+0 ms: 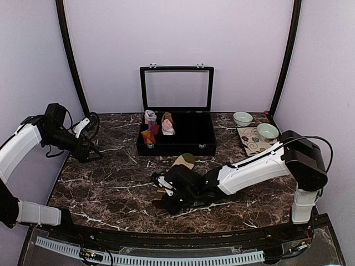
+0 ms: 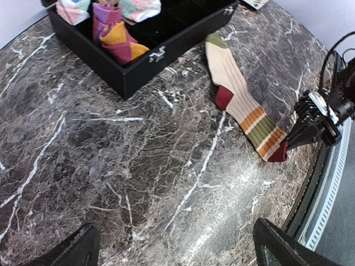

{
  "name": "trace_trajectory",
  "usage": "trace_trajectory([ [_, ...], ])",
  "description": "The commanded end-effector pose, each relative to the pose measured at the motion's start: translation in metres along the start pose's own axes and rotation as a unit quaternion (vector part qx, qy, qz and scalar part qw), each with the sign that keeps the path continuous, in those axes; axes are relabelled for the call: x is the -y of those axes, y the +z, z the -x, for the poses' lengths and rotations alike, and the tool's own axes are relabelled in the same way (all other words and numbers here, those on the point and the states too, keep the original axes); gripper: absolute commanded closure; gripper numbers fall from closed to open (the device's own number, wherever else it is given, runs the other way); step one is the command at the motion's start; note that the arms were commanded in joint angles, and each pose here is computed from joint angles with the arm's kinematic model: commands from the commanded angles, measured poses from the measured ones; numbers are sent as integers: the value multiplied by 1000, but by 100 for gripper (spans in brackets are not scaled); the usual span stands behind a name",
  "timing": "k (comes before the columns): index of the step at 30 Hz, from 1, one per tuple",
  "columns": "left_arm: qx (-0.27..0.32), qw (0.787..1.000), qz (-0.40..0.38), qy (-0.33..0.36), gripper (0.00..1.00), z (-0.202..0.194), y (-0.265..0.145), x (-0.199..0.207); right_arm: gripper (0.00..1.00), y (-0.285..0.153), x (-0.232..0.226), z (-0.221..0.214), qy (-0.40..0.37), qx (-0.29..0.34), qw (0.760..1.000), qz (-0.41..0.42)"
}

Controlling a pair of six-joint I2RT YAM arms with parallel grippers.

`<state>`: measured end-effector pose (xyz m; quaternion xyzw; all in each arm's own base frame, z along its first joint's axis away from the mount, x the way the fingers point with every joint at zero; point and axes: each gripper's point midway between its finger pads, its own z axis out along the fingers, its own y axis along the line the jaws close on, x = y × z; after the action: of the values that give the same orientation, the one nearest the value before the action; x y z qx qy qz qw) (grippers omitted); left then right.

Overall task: Roll the socks
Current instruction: Flatten out the sock at the center of the board.

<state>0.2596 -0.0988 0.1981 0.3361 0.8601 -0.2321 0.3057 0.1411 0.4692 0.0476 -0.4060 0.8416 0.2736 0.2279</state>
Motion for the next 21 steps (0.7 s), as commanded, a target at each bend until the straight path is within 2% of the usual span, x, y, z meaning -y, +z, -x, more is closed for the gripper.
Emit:
trace_trajectory([
  [1,-28,998,-48,40,1,-13,16,32,100,14,-7,-19,34,-6,999,35],
  [5,-50,992,-85,79,1,-19,33,58,99,15,-15,-26,63,-3,996,69],
  [13,-104,971,-148,156,1,-34,67,96,82,22,-13,-42,104,-10,989,103],
  [16,-111,957,-178,200,1,-42,76,117,69,15,-9,-43,120,4,986,113],
  [20,-150,932,-194,267,4,-64,91,136,65,2,2,-33,142,29,982,121],
  [21,-161,920,-202,294,5,-71,95,145,66,1,7,-32,148,32,981,119],
])
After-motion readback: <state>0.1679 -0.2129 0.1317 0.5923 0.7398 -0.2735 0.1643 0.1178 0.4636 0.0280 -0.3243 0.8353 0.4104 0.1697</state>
